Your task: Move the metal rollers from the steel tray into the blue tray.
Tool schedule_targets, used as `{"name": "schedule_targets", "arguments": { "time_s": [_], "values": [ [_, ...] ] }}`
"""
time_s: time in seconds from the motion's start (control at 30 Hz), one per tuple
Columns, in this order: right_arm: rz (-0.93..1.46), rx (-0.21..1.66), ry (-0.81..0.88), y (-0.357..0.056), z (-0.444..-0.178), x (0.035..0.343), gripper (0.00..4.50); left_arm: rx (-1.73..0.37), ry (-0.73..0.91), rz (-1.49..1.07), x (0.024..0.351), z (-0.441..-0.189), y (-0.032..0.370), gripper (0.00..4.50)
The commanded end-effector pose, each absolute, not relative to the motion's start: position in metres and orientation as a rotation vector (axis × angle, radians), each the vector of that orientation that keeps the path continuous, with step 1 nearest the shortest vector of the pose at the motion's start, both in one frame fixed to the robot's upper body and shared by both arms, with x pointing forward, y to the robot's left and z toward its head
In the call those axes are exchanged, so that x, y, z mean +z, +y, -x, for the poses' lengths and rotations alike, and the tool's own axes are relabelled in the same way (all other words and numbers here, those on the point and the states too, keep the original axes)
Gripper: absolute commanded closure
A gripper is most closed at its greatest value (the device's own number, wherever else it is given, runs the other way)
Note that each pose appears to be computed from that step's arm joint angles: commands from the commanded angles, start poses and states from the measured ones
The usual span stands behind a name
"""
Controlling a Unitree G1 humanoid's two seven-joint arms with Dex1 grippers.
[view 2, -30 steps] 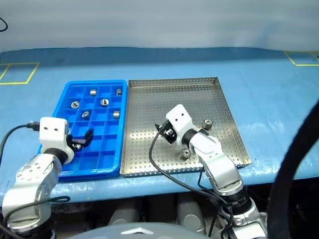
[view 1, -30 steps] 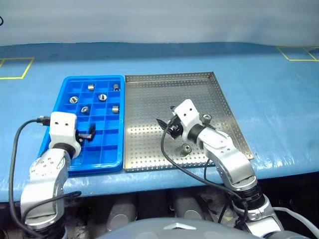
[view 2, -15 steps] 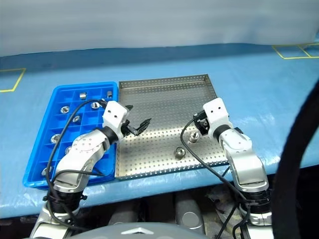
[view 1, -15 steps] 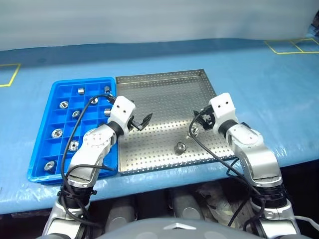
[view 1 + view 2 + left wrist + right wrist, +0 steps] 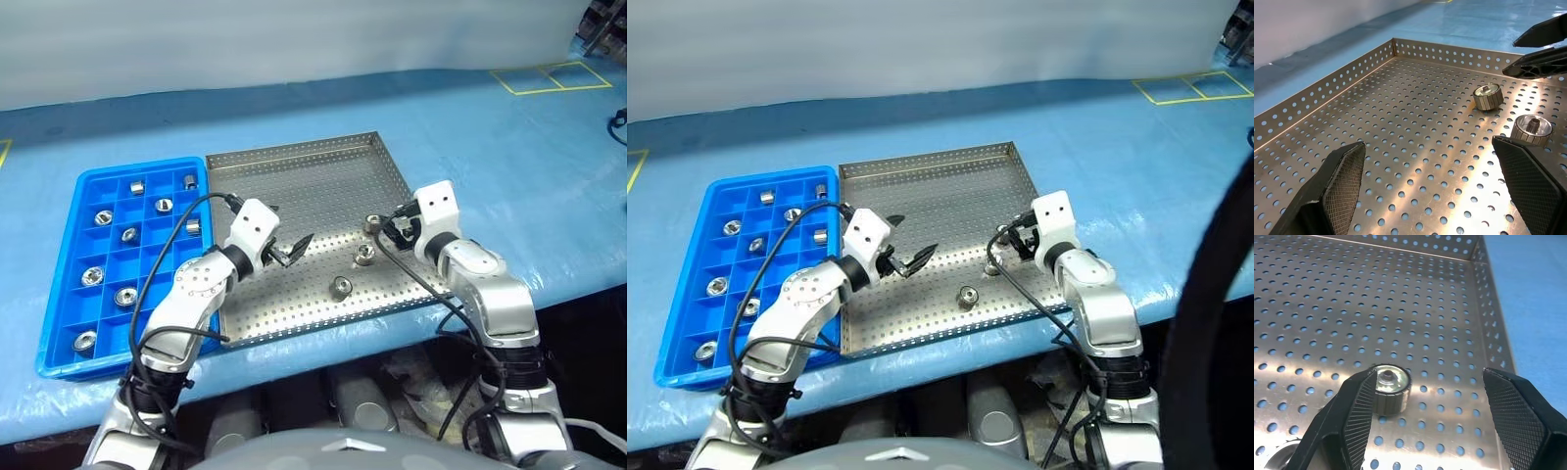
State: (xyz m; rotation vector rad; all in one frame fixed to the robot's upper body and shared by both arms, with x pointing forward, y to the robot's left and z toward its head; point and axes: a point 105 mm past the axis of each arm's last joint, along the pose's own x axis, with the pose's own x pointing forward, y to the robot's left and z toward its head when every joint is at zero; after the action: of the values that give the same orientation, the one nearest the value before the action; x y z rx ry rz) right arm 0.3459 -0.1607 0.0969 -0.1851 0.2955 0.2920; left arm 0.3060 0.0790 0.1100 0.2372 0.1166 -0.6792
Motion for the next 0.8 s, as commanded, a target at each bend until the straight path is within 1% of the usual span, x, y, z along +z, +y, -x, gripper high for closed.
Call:
{"name": "schedule_targets", "arguments": {
  "time_s": [0.03, 0.23, 0.43, 0.73, 0.8],
  "values": [
    [0.179, 0.316, 0.242, -0.153, -0.351, 0.108, 0.88, -0.676, 0.06, -0.241, 0.124, -0.303, 0.078, 0.01],
    [0.162, 0.325, 0.257, -0.148, -0.358, 0.102, 0.88, -0.667, 0.062, -0.244, 0.123, -0.303, 0.081, 0.01],
    [0.152, 0.318, 0.306, -0.15, -0.362, 0.089, 0.88, -0.652, 0.061, -0.249, 0.124, -0.304, 0.084, 0.01],
    [0.124, 0.294, 0.344, -0.156, -0.369, 0.079, 0.88, -0.639, 0.062, -0.254, 0.124, -0.304, 0.087, 0.01],
    [0.124, 0.279, 0.358, -0.158, -0.371, 0.076, 1.27, -0.633, 0.059, -0.257, 0.125, -0.304, 0.088, 0.0]
  ]
}}
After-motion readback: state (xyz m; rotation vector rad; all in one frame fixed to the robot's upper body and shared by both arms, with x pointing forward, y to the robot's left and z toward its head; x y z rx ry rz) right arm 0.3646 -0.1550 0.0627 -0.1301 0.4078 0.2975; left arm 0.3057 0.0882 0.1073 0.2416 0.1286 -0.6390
